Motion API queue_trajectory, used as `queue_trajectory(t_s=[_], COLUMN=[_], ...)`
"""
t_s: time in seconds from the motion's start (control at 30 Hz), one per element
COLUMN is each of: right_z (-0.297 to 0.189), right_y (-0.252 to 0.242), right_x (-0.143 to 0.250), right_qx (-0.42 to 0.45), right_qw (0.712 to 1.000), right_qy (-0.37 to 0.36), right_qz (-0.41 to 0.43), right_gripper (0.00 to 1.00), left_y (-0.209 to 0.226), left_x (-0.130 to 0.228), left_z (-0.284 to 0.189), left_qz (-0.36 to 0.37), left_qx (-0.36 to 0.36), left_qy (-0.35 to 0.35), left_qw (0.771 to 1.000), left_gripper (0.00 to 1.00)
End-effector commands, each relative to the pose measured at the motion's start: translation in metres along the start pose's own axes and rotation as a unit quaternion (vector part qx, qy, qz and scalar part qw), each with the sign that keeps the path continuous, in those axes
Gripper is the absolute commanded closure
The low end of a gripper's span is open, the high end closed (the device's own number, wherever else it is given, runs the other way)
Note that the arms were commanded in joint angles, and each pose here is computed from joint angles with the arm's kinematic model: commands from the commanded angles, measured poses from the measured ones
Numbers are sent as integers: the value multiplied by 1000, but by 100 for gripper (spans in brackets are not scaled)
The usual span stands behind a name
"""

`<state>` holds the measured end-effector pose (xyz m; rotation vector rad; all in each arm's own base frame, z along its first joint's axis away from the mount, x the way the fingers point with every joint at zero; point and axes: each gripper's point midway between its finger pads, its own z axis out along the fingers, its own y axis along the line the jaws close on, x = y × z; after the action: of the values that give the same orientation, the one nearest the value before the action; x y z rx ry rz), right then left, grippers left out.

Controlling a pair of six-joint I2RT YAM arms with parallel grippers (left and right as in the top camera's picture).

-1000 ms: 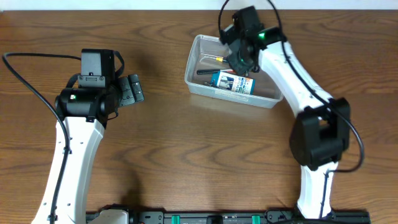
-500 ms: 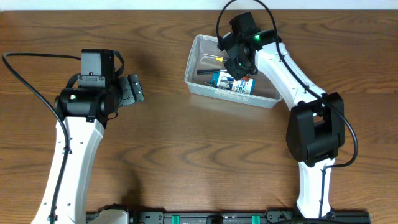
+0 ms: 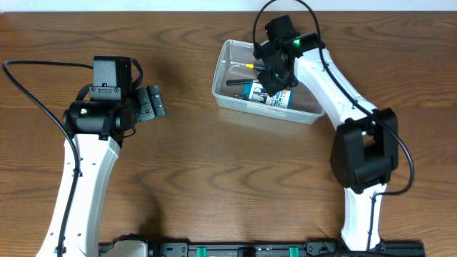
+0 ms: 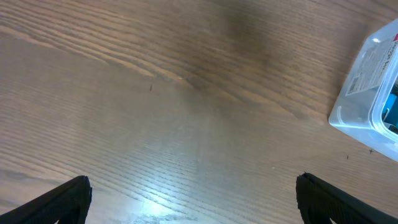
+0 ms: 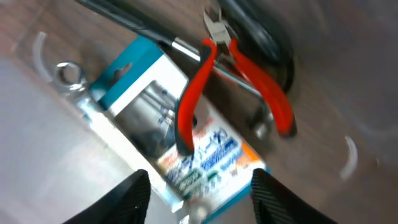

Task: Pack container
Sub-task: 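Carry the pliers left and lower them into the container, then open the right gripper to release the pliers and nudge the container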

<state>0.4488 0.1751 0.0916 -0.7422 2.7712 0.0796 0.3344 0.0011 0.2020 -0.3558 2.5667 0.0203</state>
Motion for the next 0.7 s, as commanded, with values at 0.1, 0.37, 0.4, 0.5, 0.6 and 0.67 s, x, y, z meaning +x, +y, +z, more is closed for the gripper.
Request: queue_trajectory(t_s=[0.1, 0.37, 0.4, 0.5, 0.6, 0.67], right_z=[-108, -153, -152, -145, -134, -126], right_y=[-4, -17, -15, -10, -5, -4], right_x=[-15, 21, 27, 46, 59, 67], right_qx=[14, 14, 13, 9, 7, 6], right_qw=[994, 986, 987, 989, 986, 983], right_qy=[-99, -86, -74, -30, -1, 15], right_qz=[42, 140, 142, 143, 164, 185], right_gripper=[33, 99, 99, 99, 99, 99], left_y=[4, 4, 4, 4, 4, 3], left_x=[-4, -4, -4, -4, -4, -4], left_z=[-3, -3, -3, -3, -3, -3], left_qz=[-5, -5, -5, -5, -5, -5], left_qx=[-8, -8, -8, -8, -8, -7], left_qy=[-6, -6, -6, -6, -6, -6], left_qw=[1000, 1000, 1000, 1000, 1000, 1000], left_gripper=[2, 2, 2, 2, 2, 2])
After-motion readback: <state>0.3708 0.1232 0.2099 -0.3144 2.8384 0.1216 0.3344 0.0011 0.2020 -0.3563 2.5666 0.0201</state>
